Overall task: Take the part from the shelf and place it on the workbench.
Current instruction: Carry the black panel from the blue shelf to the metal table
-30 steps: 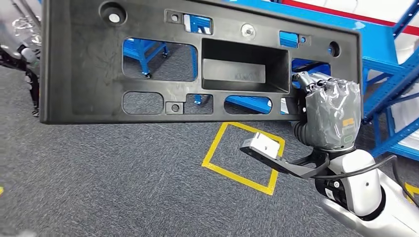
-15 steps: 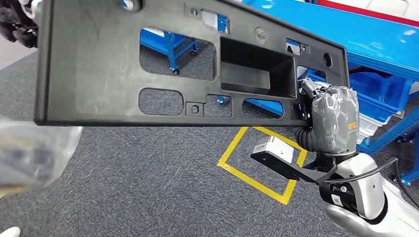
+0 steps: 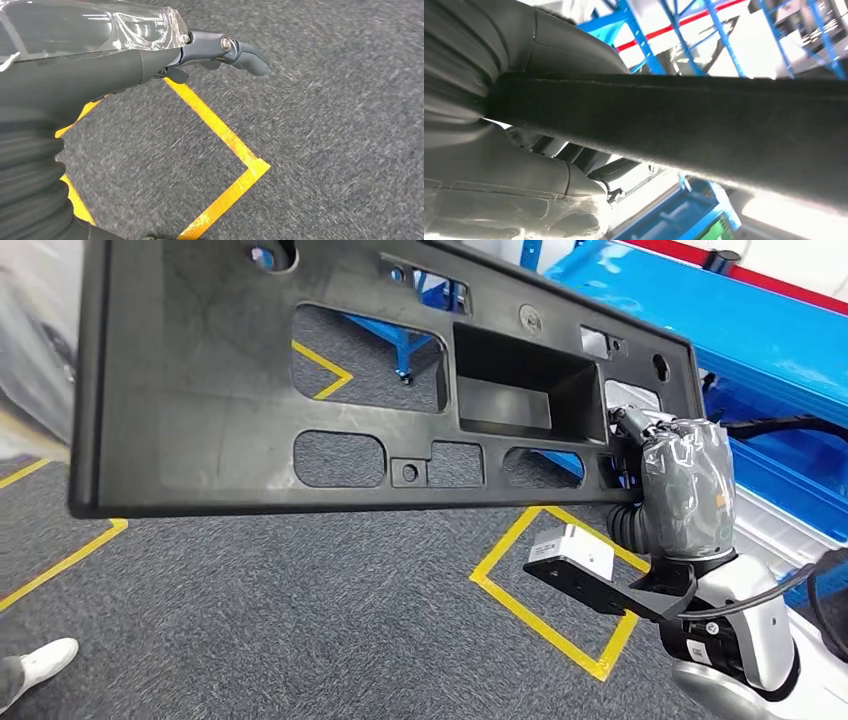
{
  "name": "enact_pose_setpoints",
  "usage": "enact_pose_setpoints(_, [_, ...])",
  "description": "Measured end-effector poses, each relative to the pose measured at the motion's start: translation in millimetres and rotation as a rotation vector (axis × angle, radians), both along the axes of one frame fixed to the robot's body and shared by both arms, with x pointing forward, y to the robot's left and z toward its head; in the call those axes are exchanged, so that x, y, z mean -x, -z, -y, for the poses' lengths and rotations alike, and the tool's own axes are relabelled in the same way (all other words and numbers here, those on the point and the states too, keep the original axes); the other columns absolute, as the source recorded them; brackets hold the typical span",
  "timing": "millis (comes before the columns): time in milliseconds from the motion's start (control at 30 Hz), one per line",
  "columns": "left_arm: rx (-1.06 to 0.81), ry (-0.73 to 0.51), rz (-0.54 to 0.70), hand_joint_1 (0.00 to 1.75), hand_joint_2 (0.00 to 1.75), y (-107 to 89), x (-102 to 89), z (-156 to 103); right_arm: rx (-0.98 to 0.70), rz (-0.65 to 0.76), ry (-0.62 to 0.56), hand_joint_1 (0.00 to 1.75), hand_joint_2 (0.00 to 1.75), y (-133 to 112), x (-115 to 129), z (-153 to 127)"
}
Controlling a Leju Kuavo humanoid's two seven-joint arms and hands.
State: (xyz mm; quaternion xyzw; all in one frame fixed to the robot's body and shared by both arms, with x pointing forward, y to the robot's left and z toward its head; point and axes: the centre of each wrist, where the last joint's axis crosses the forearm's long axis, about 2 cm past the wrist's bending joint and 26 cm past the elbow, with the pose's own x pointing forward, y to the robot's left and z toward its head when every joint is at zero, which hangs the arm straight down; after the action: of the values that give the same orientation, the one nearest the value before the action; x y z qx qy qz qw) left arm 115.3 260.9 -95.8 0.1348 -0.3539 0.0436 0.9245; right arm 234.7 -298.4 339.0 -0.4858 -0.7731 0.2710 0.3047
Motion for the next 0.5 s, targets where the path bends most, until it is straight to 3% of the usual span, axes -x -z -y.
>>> enact_pose_setpoints(500, [-0.001, -0.005, 0.0, 0.0, 1.75, 0.2, 0.4, -0.9, -0.009, 0.021, -0.026, 1.75, 1.75, -2.9, 9.6, 2.0])
